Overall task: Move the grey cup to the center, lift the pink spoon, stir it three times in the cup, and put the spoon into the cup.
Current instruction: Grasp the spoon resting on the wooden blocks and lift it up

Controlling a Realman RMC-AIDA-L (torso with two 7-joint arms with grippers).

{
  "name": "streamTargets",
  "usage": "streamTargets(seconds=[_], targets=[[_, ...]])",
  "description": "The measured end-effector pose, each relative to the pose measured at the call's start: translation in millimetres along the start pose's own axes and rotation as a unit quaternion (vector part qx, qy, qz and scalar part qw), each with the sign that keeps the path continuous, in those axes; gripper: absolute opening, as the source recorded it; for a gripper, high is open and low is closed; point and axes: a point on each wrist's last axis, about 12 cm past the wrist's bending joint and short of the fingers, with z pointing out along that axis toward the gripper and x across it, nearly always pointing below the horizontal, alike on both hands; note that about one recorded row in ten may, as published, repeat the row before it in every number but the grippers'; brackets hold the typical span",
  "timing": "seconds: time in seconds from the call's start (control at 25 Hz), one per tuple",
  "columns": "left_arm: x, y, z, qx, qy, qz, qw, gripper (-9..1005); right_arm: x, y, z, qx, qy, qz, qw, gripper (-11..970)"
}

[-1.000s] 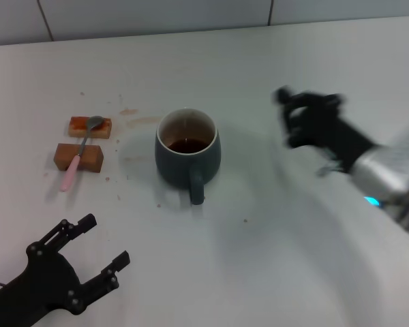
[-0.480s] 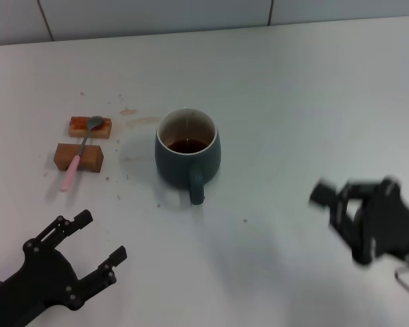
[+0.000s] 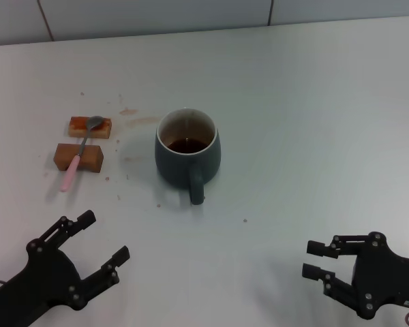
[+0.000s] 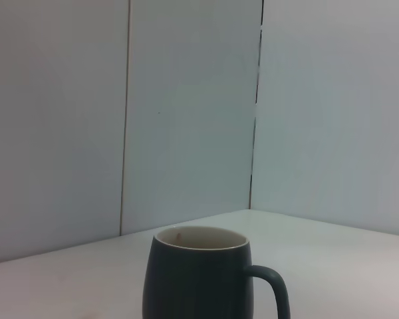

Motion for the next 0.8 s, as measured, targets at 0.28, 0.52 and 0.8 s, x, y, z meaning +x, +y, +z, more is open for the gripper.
streamTargets(seconds=[0.28, 0.52, 0.8], targets=[[0.8, -1.2, -0.4, -0.001, 0.001, -0.003, 1.000, 807, 4.8, 1.6, -1.0, 0.011, 0.011, -0.016, 1.000, 392], [1.0, -1.9, -0.6, -0.001, 0.000, -0.004, 1.000, 806, 4.4, 1.0, 0.5, 0.008, 0.011, -0.019, 1.000, 558], [0.6, -2.5, -0.8, -0.006, -0.005, -0.014, 1.000, 806, 4.0, 0.4, 4.0, 0.005, 0.009, -0.019, 1.000, 625]])
